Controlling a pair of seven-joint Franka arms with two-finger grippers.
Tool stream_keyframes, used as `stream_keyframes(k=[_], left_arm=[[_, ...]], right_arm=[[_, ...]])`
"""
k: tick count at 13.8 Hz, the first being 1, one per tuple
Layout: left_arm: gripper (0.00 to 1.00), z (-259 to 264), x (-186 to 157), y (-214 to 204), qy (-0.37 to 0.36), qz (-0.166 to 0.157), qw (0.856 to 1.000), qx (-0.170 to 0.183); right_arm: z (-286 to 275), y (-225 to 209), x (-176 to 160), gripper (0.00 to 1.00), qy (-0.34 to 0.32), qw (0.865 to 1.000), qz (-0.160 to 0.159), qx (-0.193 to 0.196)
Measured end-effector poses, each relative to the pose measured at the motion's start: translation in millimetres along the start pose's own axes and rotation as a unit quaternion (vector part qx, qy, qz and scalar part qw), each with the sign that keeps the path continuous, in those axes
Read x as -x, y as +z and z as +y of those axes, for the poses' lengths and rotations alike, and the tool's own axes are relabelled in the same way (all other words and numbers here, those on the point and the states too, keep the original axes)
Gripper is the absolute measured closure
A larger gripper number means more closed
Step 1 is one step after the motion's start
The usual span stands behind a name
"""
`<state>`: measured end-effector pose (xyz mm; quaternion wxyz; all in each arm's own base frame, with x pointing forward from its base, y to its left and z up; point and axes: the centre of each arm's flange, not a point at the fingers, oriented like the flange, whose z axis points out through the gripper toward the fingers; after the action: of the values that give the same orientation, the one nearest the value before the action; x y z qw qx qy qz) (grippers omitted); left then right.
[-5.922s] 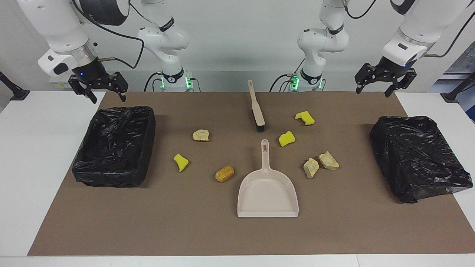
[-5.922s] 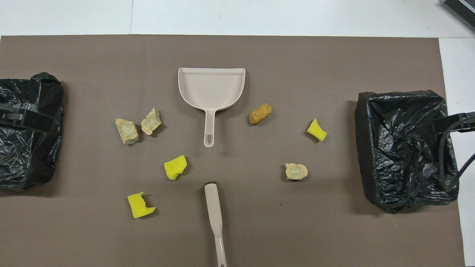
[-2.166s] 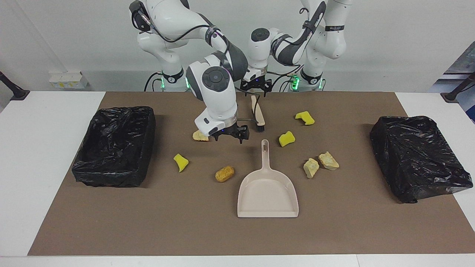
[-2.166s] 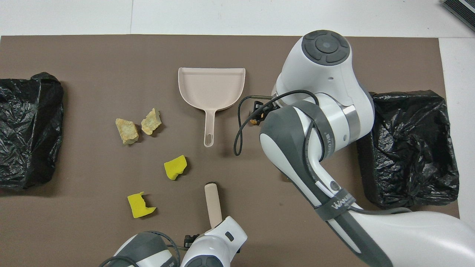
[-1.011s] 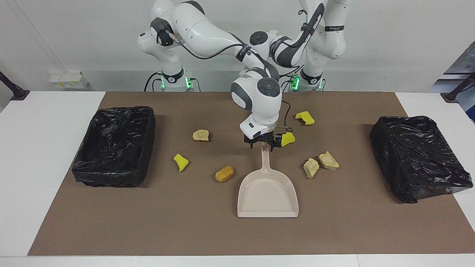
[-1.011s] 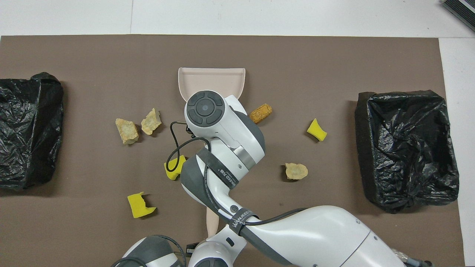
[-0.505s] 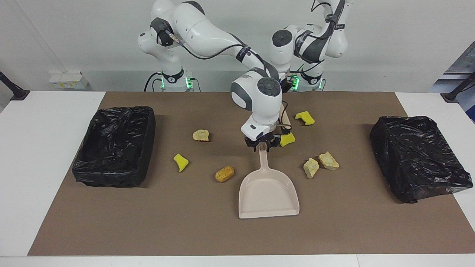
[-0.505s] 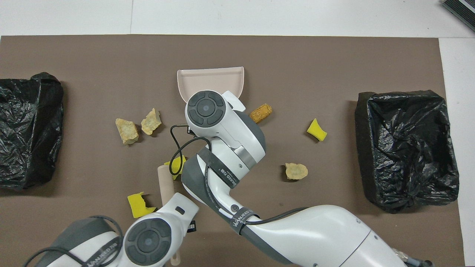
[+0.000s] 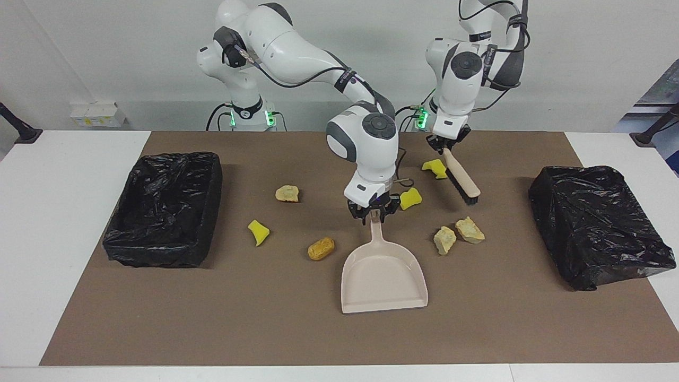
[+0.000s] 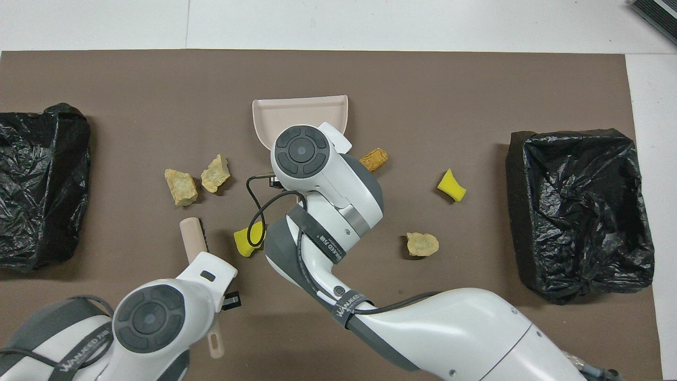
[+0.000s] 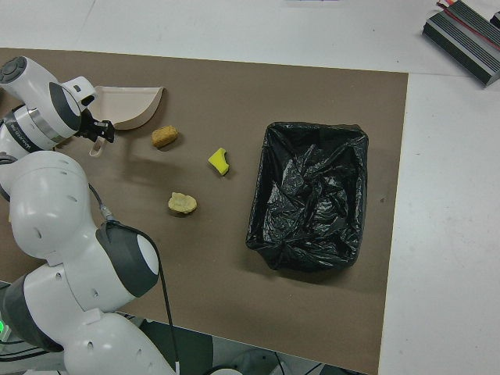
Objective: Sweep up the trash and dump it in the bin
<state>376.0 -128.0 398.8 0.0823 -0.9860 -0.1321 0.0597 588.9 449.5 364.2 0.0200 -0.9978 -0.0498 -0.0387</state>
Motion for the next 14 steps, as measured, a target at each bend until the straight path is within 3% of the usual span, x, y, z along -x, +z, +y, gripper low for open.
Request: stream_keyframes(k=[3, 5, 9, 14], left_arm=[[0.74, -18, -3, 17, -0.015, -0.022, 1.000, -0.011], [0.74, -22, 4, 27, -0.015, -0.033, 0.999, -0.019], [0.74, -16, 36, 37, -0.025, -0.045, 0.998, -0.044], [0.74, 38, 98, 45, -0.096, -0.044, 0.993, -0.057]], right_arm=[[-9, 2, 6, 0.49, -0.008, 1.000, 0.000, 0.000], [-9, 9, 8, 0.67, -0.012, 1.000, 0.000, -0.001], [-7, 23, 12, 0.67, -0.025, 1.000, 0.005, -0.003], [16, -4, 2, 0.67, -0.086, 0.996, 0.011, 0.008]])
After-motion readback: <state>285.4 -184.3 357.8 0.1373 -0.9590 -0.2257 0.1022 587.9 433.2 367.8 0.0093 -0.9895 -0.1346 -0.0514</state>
